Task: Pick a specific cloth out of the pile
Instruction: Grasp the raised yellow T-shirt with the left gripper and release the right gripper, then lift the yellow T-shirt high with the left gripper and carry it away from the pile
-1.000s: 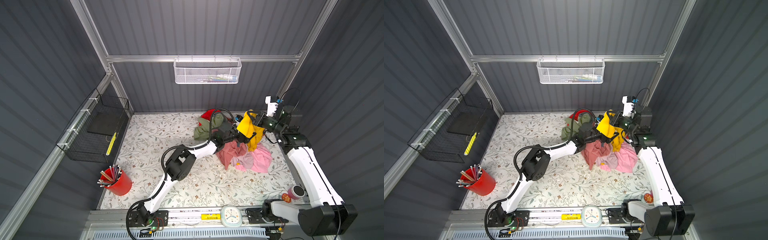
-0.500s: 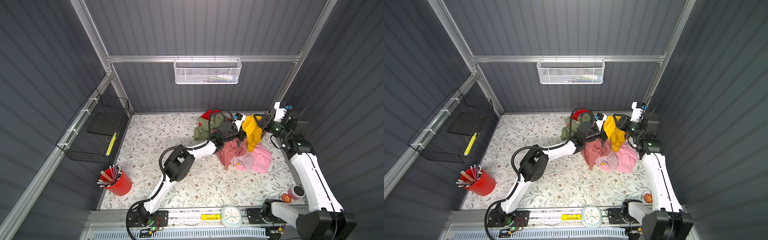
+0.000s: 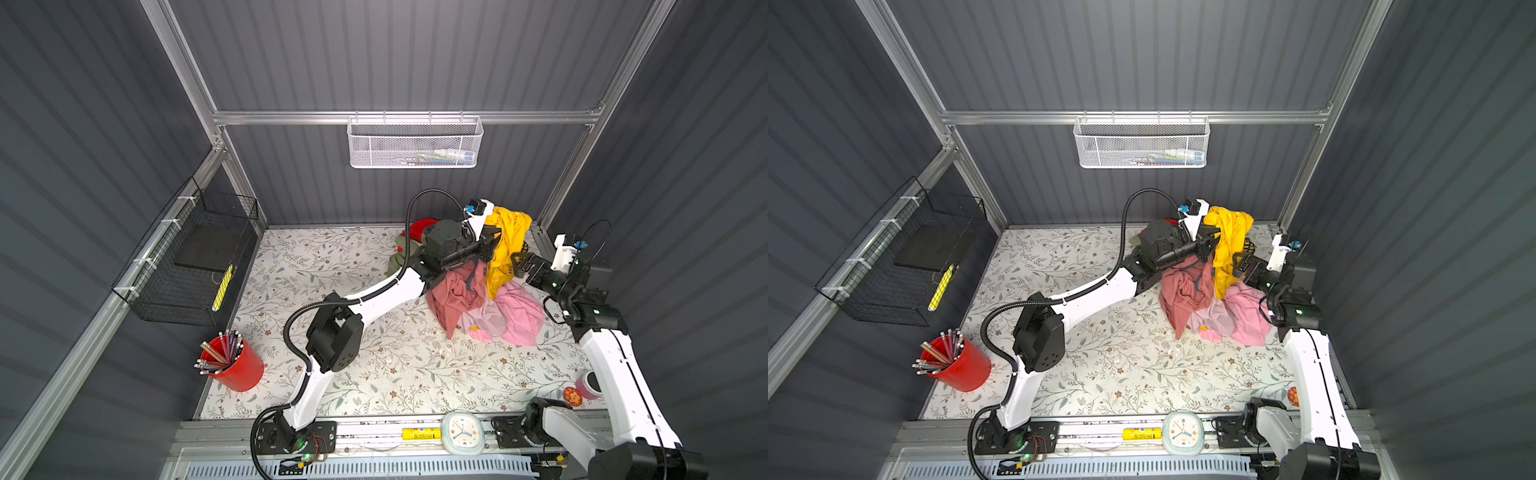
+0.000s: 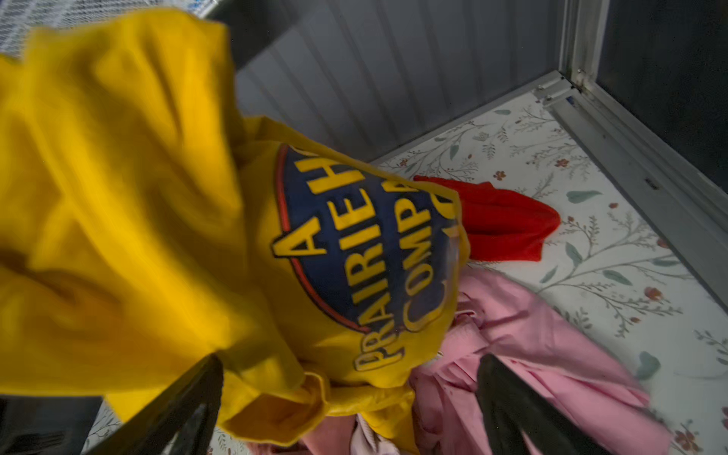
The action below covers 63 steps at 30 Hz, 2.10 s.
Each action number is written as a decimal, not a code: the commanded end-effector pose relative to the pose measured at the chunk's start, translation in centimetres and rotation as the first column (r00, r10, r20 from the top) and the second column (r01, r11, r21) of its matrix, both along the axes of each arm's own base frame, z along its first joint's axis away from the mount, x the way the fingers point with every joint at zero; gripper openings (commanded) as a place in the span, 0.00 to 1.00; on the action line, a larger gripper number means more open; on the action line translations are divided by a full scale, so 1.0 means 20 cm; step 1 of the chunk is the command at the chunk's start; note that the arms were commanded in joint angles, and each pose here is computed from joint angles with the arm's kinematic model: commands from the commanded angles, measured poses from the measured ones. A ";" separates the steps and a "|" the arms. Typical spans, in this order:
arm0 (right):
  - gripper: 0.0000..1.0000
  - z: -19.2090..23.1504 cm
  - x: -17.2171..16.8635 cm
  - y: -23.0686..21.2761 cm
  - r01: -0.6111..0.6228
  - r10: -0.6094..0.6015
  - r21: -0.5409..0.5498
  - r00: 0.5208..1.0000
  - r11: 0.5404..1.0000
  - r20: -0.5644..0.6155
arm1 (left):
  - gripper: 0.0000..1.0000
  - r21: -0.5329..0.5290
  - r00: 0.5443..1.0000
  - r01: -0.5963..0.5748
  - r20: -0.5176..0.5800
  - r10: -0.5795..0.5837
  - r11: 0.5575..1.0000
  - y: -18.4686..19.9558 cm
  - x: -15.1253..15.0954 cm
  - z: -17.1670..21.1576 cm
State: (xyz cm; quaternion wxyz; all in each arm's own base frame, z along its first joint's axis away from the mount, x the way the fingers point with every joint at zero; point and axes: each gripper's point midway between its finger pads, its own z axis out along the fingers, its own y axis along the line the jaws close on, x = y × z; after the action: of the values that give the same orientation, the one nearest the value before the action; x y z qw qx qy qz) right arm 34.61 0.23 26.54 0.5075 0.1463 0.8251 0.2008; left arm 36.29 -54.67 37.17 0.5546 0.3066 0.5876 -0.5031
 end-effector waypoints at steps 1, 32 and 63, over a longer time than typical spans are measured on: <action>0.99 -0.11 -0.02 -0.05 0.043 -0.045 -0.037 0.998 0.998 -0.045 | 0.00 -0.056 0.996 -0.024 0.087 0.029 0.998 0.09 -0.06 0.32; 0.99 -0.54 -0.04 0.05 -0.050 0.054 0.052 0.994 0.997 -0.094 | 0.00 -0.229 0.966 0.073 0.259 -0.012 0.971 0.18 -0.23 0.96; 0.99 -0.49 -0.07 0.08 -0.096 0.098 0.027 0.991 0.995 -0.088 | 0.00 -0.144 0.641 -0.515 0.591 0.491 0.845 0.82 -0.14 1.35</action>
State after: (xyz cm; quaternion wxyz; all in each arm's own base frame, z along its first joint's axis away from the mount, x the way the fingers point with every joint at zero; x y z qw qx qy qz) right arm 33.10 1.58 15.57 0.4491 0.1381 0.8528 0.2277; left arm 32.45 -41.12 62.95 0.8000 0.3080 0.4438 -0.2612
